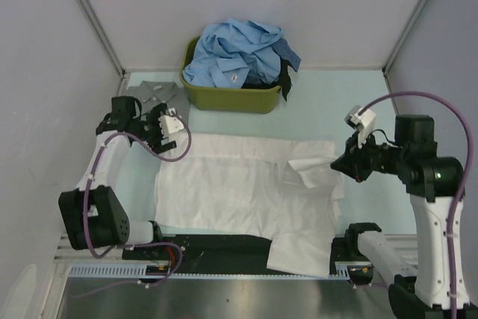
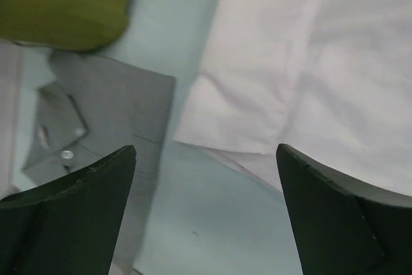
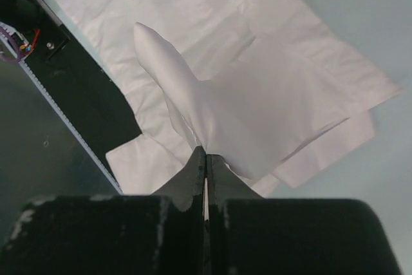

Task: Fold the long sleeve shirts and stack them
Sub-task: Fold the shirt

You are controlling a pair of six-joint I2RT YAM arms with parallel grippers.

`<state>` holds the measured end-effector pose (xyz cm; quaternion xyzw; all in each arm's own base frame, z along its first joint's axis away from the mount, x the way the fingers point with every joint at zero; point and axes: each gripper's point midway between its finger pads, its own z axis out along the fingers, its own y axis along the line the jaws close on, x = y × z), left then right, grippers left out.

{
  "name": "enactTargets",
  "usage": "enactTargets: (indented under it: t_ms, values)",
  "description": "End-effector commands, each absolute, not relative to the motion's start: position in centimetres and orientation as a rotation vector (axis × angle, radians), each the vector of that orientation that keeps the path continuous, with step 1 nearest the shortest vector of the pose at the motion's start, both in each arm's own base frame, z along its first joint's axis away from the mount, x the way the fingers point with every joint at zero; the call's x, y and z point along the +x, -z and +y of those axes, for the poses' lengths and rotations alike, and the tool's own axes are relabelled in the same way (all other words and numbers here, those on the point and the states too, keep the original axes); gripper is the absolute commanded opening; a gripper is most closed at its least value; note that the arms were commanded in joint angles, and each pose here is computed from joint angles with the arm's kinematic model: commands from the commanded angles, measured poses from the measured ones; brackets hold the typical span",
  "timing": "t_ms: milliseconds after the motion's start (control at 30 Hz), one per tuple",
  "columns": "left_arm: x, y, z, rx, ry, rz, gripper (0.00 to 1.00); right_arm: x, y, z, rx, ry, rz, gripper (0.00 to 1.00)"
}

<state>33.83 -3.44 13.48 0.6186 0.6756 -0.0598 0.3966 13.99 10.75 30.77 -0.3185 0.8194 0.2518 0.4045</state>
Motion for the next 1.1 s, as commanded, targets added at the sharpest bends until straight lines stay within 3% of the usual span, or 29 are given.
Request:
enactTargets:
  t_ms: [0, 67, 167, 333, 367, 400, 467, 533, 833, 867, 933, 1067]
  values:
    - [33.1, -21.3, -6.7, 1.353, 0.267, 1.598, 0.99, 17.2, -30.0, 12.5, -0.880, -0.753, 2.027, 0.00]
    - [32.5, -24.5, -7.6, 1.285, 0.276, 1.534, 0.99, 18.4, -28.7, 13.6, -0.885, -0.835, 2.072, 0.00]
    - [33.3, -26.4, -7.6, 0.897, 0.390, 1.705, 0.99, 20.2, -27.5, 15.7, -0.905, -0.949, 2.102, 0.00]
    - [29.8, -27.2, -11.2, 1.112, 0.476, 1.659, 0.99, 22.3, -26.7, 18.6, -0.863, -1.145, 2.129, 0.00]
    - [29.0, -29.3, -12.4, 1.148, 0.422, 1.535, 0.99, 22.7, -26.4, 19.1, -0.837, -1.197, 2.145, 0.00]
    - [29.0, -27.0, -12.0, 1.120, 0.326, 1.576, 0.99, 23.2, -26.2, 19.6, -0.791, -1.241, 2.158, 0.00]
    - [28.2, -28.2, -15.6, 1.105, 0.252, 1.416, 0.99, 24.0, -26.5, 20.5, -0.749, -1.317, 2.139, 0.00]
    - [25.8, -25.6, -18.3, 1.117, 0.213, 1.364, 1.00, 24.4, -25.7, 21.3, -0.637, -1.417, 2.214, 0.00]
    - [22.2, -22.4, -30.6, 1.166, 0.288, 1.192, 0.99, 26.3, -26.2, 23.7, -0.216, -1.764, 2.289, 0.00]
    - [22.9, -24.3, -30.8, 1.051, 0.248, 1.144, 0.99, 26.6, -26.1, 23.8, -0.212, -1.766, 2.265, 0.00]
    - [22.2, -21.9, -32.5, 1.095, 0.219, 1.125, 0.99, 26.8, -26.3, 23.9, -0.164, -1.781, 2.267, 0.00]
    - [22.5, -22.7, -33.9, 1.008, 0.166, 1.054, 0.99, 26.5, -26.4, 24.0, -0.125, -1.822, 2.256, 0.00]
